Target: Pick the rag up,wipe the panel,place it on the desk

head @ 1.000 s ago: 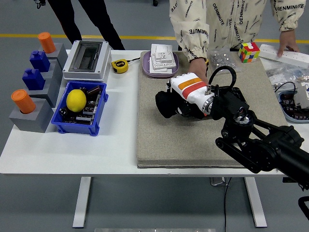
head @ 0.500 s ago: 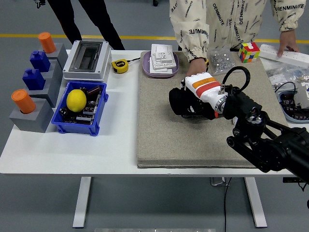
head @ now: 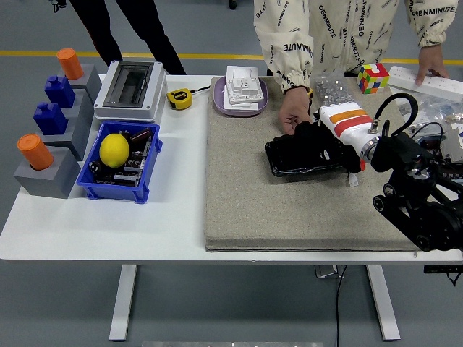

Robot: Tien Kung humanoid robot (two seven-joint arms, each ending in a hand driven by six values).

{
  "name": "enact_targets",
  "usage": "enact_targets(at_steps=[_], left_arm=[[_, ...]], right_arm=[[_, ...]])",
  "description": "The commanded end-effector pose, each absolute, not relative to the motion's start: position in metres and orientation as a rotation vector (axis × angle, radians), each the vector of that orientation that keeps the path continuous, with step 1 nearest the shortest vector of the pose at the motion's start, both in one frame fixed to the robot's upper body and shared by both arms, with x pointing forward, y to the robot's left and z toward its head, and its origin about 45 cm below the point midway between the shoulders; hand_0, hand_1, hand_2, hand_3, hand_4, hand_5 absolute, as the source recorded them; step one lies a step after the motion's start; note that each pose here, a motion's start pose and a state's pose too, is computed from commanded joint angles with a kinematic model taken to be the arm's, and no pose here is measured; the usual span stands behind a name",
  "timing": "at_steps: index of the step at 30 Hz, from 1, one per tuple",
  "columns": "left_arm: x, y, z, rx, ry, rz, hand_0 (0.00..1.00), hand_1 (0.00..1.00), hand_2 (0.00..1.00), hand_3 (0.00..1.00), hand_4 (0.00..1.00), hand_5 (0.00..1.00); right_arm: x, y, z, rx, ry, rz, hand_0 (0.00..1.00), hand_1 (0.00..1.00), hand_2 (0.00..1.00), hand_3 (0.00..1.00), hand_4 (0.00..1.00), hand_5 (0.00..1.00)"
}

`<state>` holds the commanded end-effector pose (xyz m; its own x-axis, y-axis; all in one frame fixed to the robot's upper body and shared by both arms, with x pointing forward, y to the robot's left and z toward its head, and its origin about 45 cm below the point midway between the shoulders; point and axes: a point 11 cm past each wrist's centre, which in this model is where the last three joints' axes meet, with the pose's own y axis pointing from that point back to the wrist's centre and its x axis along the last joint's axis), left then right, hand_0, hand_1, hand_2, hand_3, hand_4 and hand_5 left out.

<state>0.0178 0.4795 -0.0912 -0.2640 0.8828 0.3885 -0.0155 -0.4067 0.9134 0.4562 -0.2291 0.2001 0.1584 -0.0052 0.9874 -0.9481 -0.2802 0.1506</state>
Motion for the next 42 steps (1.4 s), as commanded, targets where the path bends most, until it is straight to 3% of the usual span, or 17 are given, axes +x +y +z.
enact_targets(at_steps=[21, 42], left_arm=[[0.018, 0.478, -0.092, 1.311, 1.123, 1.749, 0.640, 0.689, 0.724, 0.566, 0.593, 0.466], [0.019, 0.478, -0.092, 1.310, 1.123, 1.749, 0.640, 0.689, 0.724, 0.565, 0.593, 0.466]], right_arm=[[0.456, -0.318, 0.201, 1.350, -1.024, 1.166, 0.224, 0.358, 0.437, 0.415, 0.993, 0.053], [0.459, -0.283, 0.203, 1.407, -1.005, 1.212, 0.224, 0.358, 0.437, 0.414, 0.993, 0.053]])
